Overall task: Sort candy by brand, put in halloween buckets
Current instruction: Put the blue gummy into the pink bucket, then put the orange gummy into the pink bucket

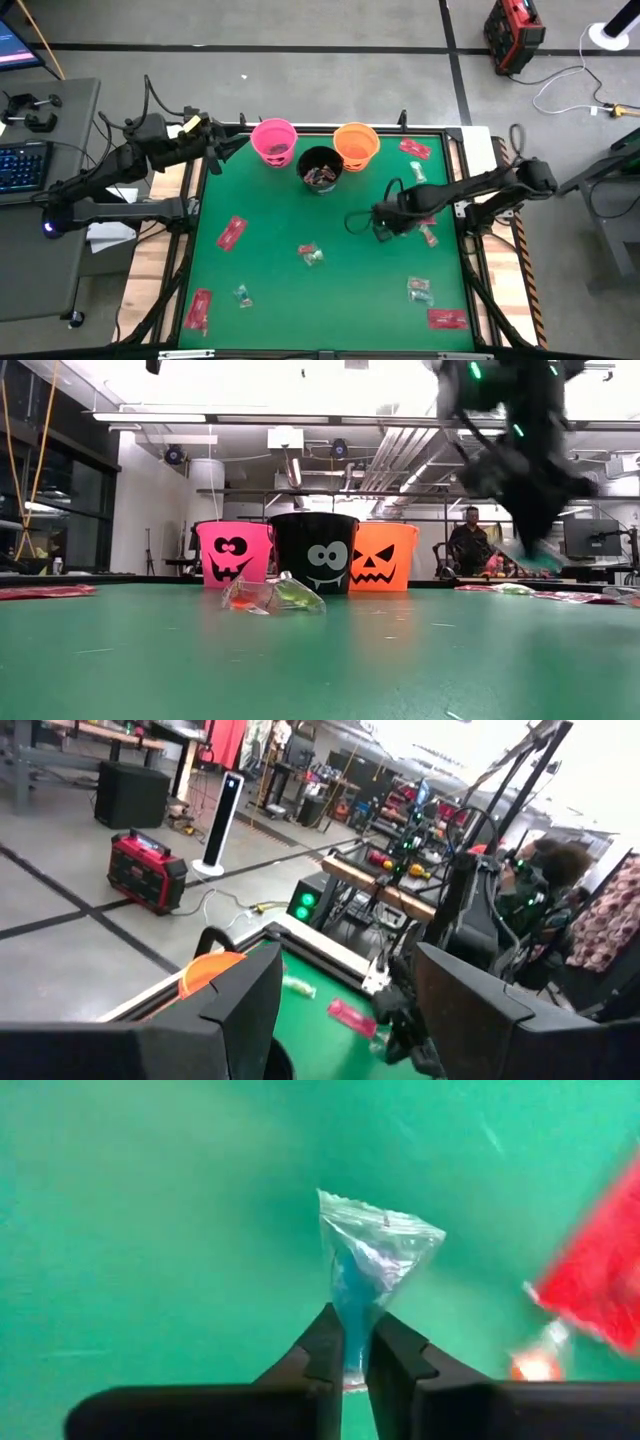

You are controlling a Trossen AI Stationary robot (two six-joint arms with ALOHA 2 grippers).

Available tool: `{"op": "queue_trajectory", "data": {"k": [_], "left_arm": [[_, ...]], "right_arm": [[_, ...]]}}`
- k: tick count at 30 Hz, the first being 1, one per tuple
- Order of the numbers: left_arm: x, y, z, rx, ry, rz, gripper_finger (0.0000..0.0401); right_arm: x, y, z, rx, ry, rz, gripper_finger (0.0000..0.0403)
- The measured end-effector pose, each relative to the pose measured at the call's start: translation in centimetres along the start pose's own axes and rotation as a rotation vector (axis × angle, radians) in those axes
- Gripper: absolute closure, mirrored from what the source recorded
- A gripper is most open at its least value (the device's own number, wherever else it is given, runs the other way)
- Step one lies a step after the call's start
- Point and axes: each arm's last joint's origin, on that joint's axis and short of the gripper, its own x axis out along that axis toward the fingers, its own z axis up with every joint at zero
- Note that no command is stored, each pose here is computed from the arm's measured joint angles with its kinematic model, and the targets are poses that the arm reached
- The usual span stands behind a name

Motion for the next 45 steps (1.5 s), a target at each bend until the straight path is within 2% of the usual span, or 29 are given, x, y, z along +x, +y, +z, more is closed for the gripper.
{"op": "queue_trajectory", "data": {"k": [2,5,9,12,16,20,25,29,32,36,39,42,45], "left_arm": [[0.0,-0.1,0.2,-0.011,-0.019,-0.007,0.019],[0.0,-0.1,0.4,-0.027,-0.047,-0.01,0.019],[0.2,-0.3,0.8,-0.035,-0.089,-0.026,0.019],[0.6,-0.4,1.0,-0.059,-0.112,-0.038,0.019],[1.4,-0.8,1.0,-0.056,-0.124,-0.063,0.019],[2.4,-1.2,0.9,-0.052,-0.129,-0.091,0.019],[2.9,-1.6,1.0,-0.055,-0.153,-0.122,0.019],[2.8,-1.7,1.0,-0.057,-0.16,-0.13,0.019],[2.5,-1.7,1.2,-0.062,-0.169,-0.134,0.019],[2.1,-1.8,1.3,-0.061,-0.177,-0.137,0.019],[2.0,-1.7,1.3,-0.049,-0.175,-0.135,0.019],[2.0,-1.7,1.3,-0.03,-0.175,-0.134,0.019],[2.1,-1.7,1.1,-0.028,-0.158,-0.13,0.019]], "right_arm": [[-2.6,1.0,1.0,-0.048,-0.103,0.086,0.0375],[-6.3,2.9,2.9,-0.155,-0.301,0.211,0.0391],[-10.0,5.0,6.7,-0.239,-0.602,0.392,0.0394],[-10.6,6.1,10.3,-0.242,-0.774,0.481,0.0391],[-10.0,8.1,15.6,-0.251,-0.873,0.62,0.0399],[-8.0,10.3,20.6,-0.248,-0.888,0.626,0.0398],[-6.3,13.0,26.1,-0.211,-0.912,0.651,0.0379],[-4.8,14.2,29.8,-0.175,-0.884,0.694,0.0344],[-3.9,14.4,31.8,-0.158,-0.822,0.759,0.0301],[-3.2,14.0,33.1,-0.159,-0.724,0.781,0.0232],[-3.7,13.6,33.4,-0.196,-0.727,0.77,0.0192],[-4.3,13.1,33.2,-0.182,-0.695,0.751,0.0174],[-3.9,12.4,32.8,-0.154,-0.593,0.714,0.0172]]}}
